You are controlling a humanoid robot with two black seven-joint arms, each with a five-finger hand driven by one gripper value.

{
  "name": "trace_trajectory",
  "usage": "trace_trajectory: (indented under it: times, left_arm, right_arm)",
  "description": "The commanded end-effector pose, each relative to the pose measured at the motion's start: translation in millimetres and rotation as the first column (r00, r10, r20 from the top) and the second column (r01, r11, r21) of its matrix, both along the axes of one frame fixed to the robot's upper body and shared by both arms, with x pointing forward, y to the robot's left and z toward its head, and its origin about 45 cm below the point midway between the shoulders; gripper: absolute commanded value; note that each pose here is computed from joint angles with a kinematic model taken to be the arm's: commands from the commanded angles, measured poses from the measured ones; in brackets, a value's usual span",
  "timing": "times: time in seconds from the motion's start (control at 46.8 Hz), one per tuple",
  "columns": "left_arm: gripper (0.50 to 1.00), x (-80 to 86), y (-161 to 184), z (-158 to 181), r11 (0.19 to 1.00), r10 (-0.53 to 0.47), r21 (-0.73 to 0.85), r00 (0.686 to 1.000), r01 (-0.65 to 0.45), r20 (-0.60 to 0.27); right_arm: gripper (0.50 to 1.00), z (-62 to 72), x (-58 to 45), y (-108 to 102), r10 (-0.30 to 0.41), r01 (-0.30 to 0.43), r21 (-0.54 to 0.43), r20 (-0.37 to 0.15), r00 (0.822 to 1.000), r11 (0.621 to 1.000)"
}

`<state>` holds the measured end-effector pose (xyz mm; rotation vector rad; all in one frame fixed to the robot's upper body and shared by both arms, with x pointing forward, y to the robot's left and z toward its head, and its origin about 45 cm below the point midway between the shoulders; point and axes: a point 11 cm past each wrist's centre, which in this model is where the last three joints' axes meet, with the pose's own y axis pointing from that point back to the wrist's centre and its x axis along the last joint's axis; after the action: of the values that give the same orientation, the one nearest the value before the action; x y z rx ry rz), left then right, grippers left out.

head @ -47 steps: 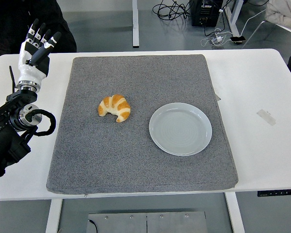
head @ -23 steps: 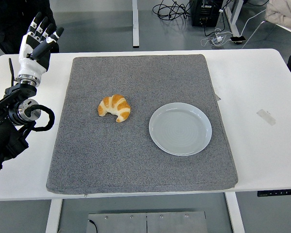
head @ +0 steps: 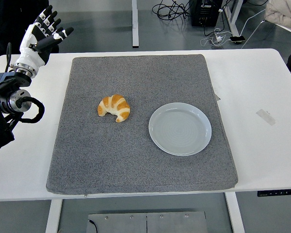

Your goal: Place the bread on the plate

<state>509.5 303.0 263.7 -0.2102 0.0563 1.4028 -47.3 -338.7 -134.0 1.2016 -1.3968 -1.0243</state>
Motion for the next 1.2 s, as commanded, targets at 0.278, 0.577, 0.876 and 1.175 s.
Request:
trace_trajectory:
  times: [0.278,0.577,0.876,1.175]
  left_arm:
    - [0.972,-2.0,8.7,34.3,0.953,-0.077,0.292,0.997,0.078,-0.017]
    - [0.972,-10.7,-21.0,42.9,0.802,-0.199,0.578,0.980,0.149,0.023]
    - [0.972,-27.1,-59.6,39.8,0.681,-0.320,0.709,0.946,0.186,0.059]
    - [0.972,-45.6,-85.4,40.3,0.451,-0.482,0.880,0.870,0.148,0.100]
  right_arm:
    - [1.000,0.0,-0.2,-0.4,0.000,0.000,-0.001,-0.001,1.000,1.000]
    - [1.000,0.0,-0.3,0.1,0.000,0.000,0.000,-0.002,1.000,1.000]
    - [1.000,0.0,-0.1,0.1,0.000,0.000,0.000,0.000,1.000,1.000]
    - [1.000,0.0,-0.1,0.1,0.000,0.000,0.000,0.000,1.000,1.000]
